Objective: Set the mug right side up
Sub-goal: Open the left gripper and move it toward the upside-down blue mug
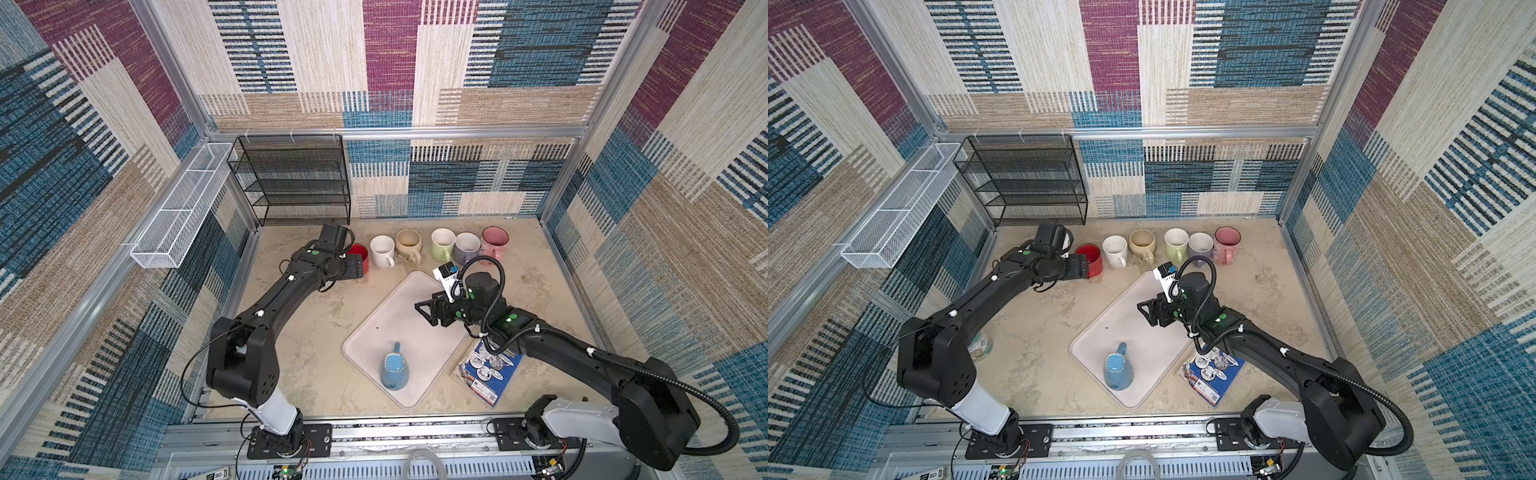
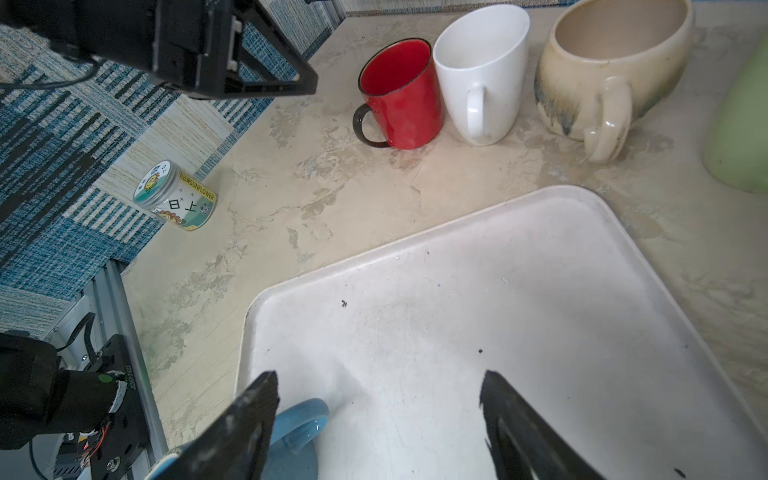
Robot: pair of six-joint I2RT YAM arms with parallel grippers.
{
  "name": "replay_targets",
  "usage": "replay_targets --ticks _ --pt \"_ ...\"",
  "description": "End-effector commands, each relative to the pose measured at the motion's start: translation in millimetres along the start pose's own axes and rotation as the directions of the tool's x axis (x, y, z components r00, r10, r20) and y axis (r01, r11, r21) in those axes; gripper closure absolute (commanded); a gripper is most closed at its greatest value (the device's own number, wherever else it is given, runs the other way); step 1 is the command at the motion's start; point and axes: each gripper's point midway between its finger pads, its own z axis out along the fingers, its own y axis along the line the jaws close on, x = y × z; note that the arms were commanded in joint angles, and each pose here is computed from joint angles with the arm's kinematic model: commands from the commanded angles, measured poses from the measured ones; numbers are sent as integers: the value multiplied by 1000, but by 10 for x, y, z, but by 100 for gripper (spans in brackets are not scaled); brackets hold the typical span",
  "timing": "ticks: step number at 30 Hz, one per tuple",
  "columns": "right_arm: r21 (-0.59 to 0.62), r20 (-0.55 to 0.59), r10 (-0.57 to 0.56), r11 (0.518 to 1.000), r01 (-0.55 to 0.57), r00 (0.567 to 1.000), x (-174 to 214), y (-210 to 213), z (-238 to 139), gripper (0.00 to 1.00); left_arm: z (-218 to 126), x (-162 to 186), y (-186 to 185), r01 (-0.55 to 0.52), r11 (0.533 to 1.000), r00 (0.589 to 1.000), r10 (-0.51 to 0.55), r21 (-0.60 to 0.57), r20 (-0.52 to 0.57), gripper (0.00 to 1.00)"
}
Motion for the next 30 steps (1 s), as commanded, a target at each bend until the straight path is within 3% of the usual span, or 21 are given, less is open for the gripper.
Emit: replay_targets --ticks 1,4,10,15,22,30 --pt "21 -6 13 1000 -12 1000 36 -42 -3 21 -190 217 -128 -58 998 998 58 4 -26 9" --pt "25 -16 17 1000 -17 1000 65 -45 1 21 -384 459 -251 -154 988 987 153 -24 -43 9" --pt "30 -16 26 999 -25 1000 115 -27 -78 21 -647 1006 -322 -164 985 984 167 49 -59 10" --pt "22 -36 44 999 -43 998 263 -25 -89 21 -757 1490 -402 -232 964 966 244 128 -83 11" --pt "2 -58 66 998 -66 996 329 -15 -14 21 -742 1983 -455 -288 941 948 307 177 -86 12" --pt "5 -67 72 997 -72 995 270 -10 34 22 -636 2220 -601 -368 909 920 386 195 -64 14"
